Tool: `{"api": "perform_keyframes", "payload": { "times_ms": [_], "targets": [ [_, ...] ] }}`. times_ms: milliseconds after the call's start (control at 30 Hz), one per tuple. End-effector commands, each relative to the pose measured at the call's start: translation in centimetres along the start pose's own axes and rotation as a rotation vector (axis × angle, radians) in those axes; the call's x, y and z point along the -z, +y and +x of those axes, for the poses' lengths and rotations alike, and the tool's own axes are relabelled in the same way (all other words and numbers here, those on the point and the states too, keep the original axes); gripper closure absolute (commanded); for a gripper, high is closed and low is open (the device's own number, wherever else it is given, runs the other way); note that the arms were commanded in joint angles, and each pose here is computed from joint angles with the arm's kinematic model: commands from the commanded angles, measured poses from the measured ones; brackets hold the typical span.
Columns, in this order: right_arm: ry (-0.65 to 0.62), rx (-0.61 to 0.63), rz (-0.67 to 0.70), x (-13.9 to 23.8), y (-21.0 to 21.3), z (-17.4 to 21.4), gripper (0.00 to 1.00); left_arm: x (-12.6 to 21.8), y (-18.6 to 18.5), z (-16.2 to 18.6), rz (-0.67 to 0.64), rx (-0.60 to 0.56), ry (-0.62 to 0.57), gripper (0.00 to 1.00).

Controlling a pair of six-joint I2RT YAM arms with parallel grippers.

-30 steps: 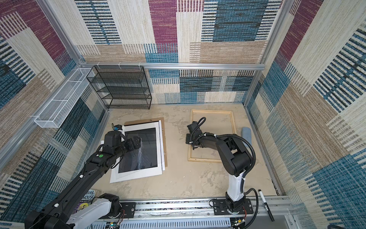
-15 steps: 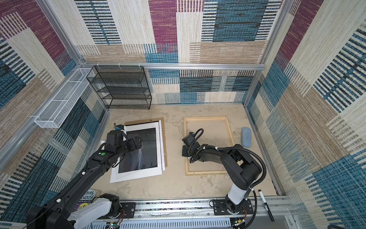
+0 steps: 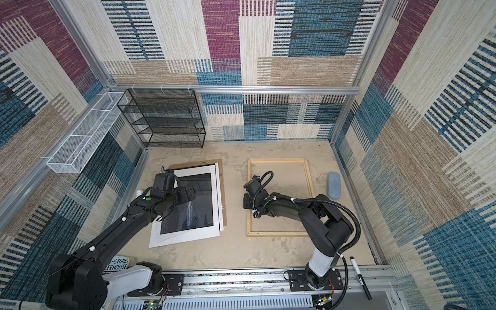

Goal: Put the photo into the frame

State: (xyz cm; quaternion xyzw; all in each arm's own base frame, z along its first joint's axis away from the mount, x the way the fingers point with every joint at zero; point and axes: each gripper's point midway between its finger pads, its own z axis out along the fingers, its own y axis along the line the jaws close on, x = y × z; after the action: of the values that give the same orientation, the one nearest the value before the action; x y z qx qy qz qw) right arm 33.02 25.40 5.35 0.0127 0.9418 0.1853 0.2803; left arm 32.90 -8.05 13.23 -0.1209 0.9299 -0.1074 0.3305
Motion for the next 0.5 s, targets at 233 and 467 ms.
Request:
{"api": "perform_keyframes", "payload": {
  "times_ms": [233, 467],
  "targets": [
    [-0.051, 0.194, -0.342, 2.8, 7.0, -1.8, 0.43, -2.3, 2.4, 6.9, -0.121, 0.117, 0.185, 0.07],
    [0.122, 0.248, -0.604, 1.4, 12.1, 0.1, 0.42, -2.3, 2.3, 8.0, -0.138, 0.098, 0.224, 0.08]
  ]
}}
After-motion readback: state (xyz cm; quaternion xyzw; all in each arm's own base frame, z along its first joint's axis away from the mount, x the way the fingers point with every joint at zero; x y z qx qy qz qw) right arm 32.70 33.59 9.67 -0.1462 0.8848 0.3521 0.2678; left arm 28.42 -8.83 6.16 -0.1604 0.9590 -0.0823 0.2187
